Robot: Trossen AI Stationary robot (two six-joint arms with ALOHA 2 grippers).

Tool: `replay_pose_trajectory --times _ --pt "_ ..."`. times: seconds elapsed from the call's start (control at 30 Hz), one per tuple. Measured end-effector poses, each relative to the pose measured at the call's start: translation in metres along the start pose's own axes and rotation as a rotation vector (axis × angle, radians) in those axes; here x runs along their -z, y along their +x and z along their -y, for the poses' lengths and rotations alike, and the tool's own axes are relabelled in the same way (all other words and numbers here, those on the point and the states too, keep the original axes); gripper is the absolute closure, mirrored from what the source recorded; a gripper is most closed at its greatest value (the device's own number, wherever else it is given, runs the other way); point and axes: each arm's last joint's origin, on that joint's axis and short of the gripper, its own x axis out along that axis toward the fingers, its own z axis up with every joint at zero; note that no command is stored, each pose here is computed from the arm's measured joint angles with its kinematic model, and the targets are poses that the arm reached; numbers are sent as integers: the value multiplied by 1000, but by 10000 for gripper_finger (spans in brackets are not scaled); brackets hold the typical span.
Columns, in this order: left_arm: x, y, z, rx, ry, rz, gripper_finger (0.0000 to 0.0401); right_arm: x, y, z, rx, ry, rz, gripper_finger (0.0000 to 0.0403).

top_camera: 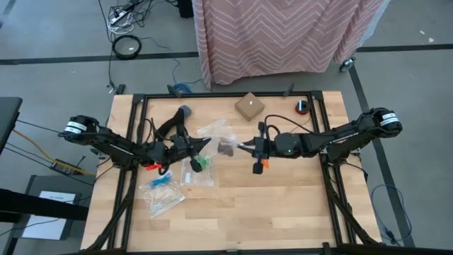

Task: Sort rubber bands
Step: Close the transparent zip bag

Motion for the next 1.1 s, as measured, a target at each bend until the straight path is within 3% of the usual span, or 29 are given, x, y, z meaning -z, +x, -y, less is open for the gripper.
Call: replay_pose_trajectory --times 0.33,0.47,0.7,0.97,1.1 --pt "0 0 -3 -118 80 -20 400 5 0 0 38 -5 -56 278" --pt "1 0 -3 -103 88 -24 400 11 -1 1 88 -32 -124 256" --pt "9 -1 6 192 94 -59 400 19 -2 2 119 -71 -205 245" --pt "9 -3 13 502 17 -46 401 21 -10 6 121 -130 -263 246" --pt "3 -2 10 777 -53 25 401 23 -21 12 149 -116 -320 247"
